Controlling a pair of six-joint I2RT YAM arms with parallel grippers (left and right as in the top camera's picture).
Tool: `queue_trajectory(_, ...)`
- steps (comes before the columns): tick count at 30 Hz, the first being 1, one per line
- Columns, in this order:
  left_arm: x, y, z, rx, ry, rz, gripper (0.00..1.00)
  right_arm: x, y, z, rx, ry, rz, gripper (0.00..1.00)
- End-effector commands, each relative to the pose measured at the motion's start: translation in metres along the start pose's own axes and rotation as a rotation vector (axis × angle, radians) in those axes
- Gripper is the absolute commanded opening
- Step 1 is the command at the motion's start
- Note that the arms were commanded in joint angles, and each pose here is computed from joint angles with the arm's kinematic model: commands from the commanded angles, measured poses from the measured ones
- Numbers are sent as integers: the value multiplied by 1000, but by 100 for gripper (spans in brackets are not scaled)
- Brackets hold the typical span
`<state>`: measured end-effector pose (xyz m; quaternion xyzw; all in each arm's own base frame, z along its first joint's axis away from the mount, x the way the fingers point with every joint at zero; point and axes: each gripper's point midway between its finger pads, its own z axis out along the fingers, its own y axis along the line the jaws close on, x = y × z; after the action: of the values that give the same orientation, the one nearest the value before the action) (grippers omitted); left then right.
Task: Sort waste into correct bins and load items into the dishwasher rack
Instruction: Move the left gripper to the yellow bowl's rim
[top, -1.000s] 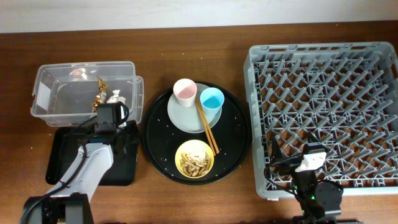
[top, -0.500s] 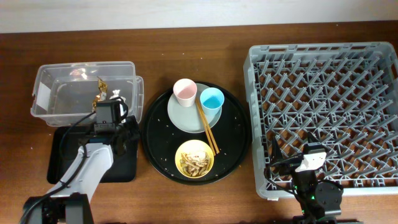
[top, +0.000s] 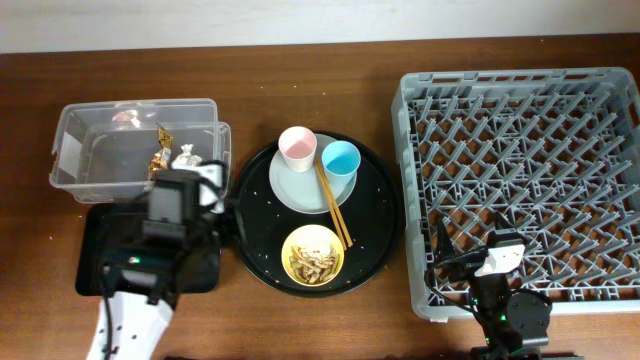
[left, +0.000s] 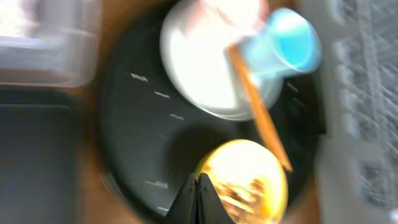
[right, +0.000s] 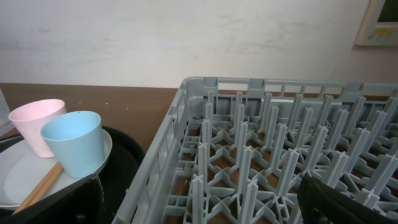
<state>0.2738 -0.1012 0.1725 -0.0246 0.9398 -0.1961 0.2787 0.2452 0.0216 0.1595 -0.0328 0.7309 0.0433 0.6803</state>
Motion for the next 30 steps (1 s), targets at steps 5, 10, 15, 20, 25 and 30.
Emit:
queue_trajectory(5,47,-98,28,173,122,119,1,2,2,0,-7,2,-7,98)
queue_trajectory(10,81,-136,57,183,175,220,15,2,2,0,-7,2,-7,98)
queue_trajectory(15,95,-134,82,106,212,261,25,2,2,0,-7,2,-7,98)
queue_trajectory(20,99,-126,94,58,224,266,26,2,2,0,-7,2,-7,98)
queue_trajectory(25,111,-124,104,43,264,278,27,2,2,0,-7,2,-7,98)
queue_trajectory(30,129,-123,114,13,303,321,26,2,2,0,-7,2,-7,98)
